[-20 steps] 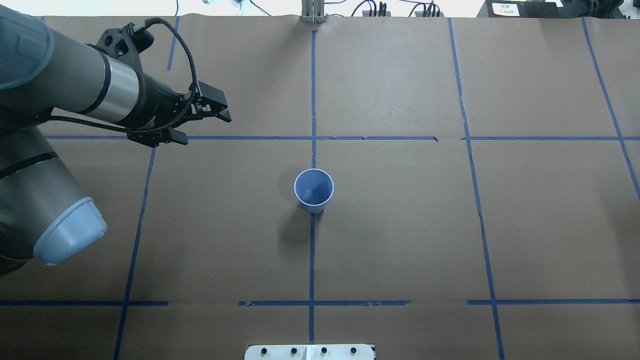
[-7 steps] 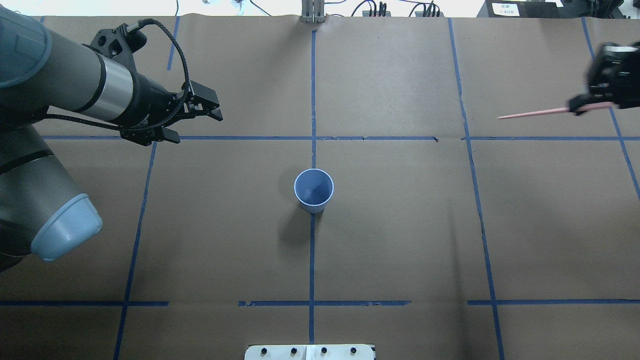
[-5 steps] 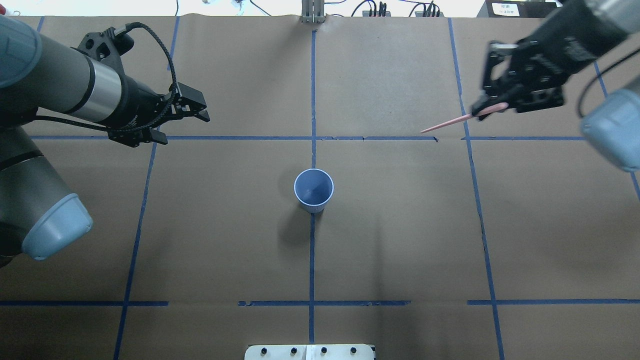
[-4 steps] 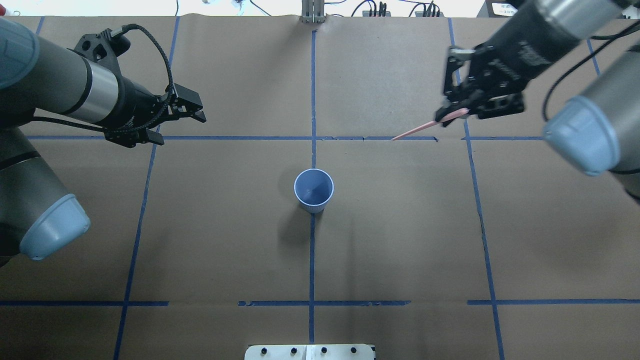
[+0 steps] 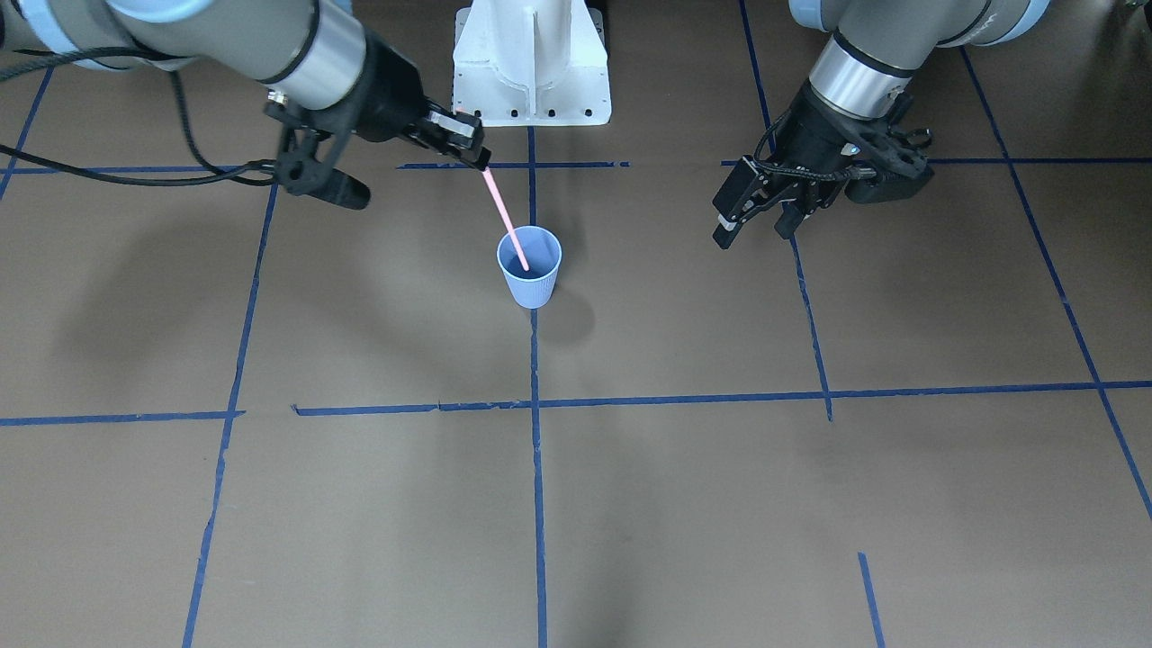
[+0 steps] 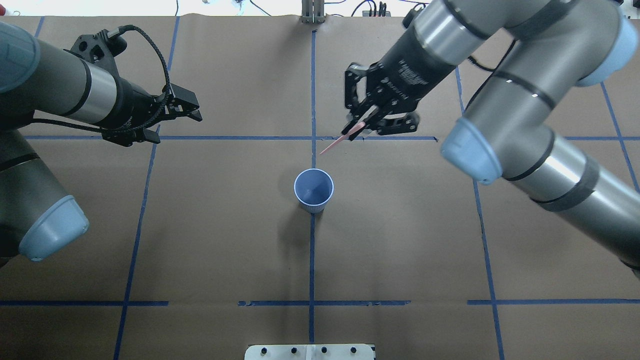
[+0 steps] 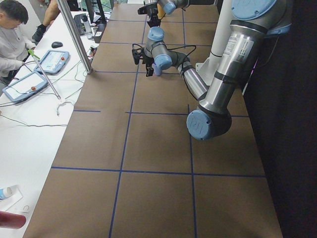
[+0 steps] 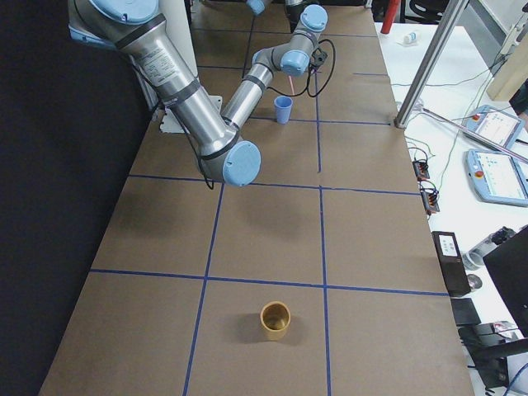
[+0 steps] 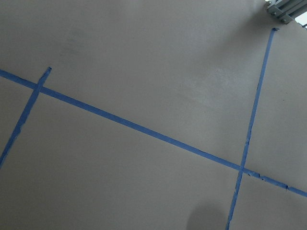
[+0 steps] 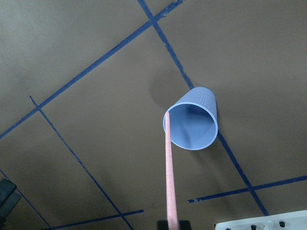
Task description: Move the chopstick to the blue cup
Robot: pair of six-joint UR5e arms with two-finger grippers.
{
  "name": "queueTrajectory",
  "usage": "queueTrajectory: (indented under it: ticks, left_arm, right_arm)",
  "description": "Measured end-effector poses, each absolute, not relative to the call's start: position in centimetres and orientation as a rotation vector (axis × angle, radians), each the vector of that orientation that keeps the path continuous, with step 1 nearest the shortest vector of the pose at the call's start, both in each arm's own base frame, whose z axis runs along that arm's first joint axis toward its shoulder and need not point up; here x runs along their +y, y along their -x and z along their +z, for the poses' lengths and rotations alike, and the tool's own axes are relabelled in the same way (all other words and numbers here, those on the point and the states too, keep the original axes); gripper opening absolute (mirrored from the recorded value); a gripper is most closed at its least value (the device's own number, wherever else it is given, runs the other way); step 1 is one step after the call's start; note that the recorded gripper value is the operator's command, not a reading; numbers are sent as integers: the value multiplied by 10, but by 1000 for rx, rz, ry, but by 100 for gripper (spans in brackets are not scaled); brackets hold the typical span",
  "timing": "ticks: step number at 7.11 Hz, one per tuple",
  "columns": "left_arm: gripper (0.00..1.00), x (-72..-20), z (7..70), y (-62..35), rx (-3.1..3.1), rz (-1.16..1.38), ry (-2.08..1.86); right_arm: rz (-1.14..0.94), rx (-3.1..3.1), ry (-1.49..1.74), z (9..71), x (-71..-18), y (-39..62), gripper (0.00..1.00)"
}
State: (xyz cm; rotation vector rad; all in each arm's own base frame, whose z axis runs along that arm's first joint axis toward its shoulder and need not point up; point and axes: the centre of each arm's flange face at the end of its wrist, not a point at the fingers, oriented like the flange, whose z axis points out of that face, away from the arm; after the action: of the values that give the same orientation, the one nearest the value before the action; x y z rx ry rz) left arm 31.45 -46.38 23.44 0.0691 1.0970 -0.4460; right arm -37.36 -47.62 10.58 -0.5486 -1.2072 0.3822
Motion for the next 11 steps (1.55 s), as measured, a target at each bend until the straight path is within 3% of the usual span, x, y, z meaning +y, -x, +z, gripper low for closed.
queueTrajectory:
  ticks: [2, 3, 4, 5, 8, 11]
  left_arm:
    - [100, -464, 234, -315, 1097, -446, -70]
    - [100, -463, 234, -315, 1097, -446, -69]
    - [100, -463, 234, -315, 1098, -447, -69]
    - [100, -463, 234, -315, 1097, -447, -69]
    - [100, -463, 234, -313, 1097, -448, -71]
    - [100, -459, 262, -301, 1049, -391, -99]
  right_arm:
    - [404, -1188, 592, 107, -464, 390, 3]
    - [409, -1182, 594, 109, -462, 394, 27]
    - [418, -1176, 584, 111, -462, 400, 92]
    - [428, -1168, 567, 114, -459, 408, 100]
    - [448, -1169, 528, 116, -458, 412, 100]
    - [463, -1191, 327, 162, -505, 333, 100]
